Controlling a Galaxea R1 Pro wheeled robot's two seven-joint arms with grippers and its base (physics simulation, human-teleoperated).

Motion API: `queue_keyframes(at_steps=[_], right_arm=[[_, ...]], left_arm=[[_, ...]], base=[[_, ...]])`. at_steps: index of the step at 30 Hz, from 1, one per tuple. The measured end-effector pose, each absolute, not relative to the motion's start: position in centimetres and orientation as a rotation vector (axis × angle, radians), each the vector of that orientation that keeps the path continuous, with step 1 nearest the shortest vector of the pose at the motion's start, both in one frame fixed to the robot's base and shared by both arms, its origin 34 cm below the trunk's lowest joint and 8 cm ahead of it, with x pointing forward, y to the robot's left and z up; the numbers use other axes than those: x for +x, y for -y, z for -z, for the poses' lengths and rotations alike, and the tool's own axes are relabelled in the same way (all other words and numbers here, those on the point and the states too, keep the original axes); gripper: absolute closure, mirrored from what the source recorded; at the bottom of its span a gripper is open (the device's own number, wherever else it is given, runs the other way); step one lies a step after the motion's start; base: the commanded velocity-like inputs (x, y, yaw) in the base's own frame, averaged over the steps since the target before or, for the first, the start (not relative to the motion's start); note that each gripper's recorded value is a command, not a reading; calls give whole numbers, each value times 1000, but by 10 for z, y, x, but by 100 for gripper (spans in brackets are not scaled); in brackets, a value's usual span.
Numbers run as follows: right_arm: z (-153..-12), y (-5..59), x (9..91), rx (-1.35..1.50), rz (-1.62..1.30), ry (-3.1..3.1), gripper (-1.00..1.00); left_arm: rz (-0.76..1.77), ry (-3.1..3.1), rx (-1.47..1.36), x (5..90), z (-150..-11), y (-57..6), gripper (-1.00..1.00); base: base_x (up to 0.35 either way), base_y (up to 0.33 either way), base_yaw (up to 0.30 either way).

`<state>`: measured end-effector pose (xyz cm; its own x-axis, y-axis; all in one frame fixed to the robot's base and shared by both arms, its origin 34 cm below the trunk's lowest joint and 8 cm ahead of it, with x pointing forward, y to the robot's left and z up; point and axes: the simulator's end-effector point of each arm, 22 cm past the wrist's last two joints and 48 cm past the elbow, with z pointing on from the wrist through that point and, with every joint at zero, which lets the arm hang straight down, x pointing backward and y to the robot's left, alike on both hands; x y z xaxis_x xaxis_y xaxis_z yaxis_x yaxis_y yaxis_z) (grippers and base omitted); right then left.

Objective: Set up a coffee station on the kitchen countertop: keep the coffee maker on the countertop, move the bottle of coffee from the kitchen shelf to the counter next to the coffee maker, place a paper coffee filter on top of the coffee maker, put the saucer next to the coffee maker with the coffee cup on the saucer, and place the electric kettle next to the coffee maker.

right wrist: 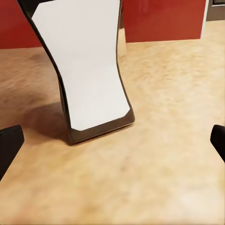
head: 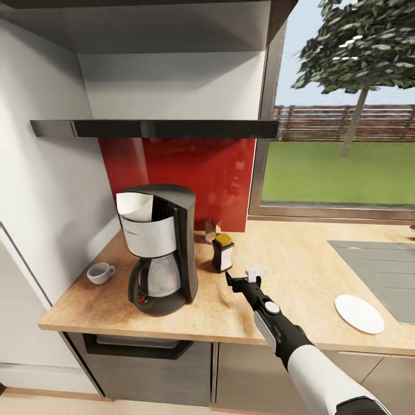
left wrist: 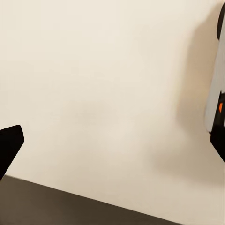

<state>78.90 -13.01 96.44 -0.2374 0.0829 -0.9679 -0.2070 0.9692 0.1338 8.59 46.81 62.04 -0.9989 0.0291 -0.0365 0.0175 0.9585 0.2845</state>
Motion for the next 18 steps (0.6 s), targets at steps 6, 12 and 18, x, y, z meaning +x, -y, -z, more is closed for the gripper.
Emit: queue_keyframes(at_steps=[6, 12, 18], right_arm=[[-964, 132, 789, -93, -266, -1793, -100], [-963, 134, 789, -92, -262, -1794, -100], [-961, 134, 789, -92, -261, -1798, -100]], left_arm=[[-442, -3058, 35, 93, -620, -468, -100], [-439, -3046, 33, 98, -619, -467, -100], [-437, -3029, 31, 104, -619, -466, -100]], base=[[-2, 0, 0], [-44, 0, 0], [-238, 0, 0]])
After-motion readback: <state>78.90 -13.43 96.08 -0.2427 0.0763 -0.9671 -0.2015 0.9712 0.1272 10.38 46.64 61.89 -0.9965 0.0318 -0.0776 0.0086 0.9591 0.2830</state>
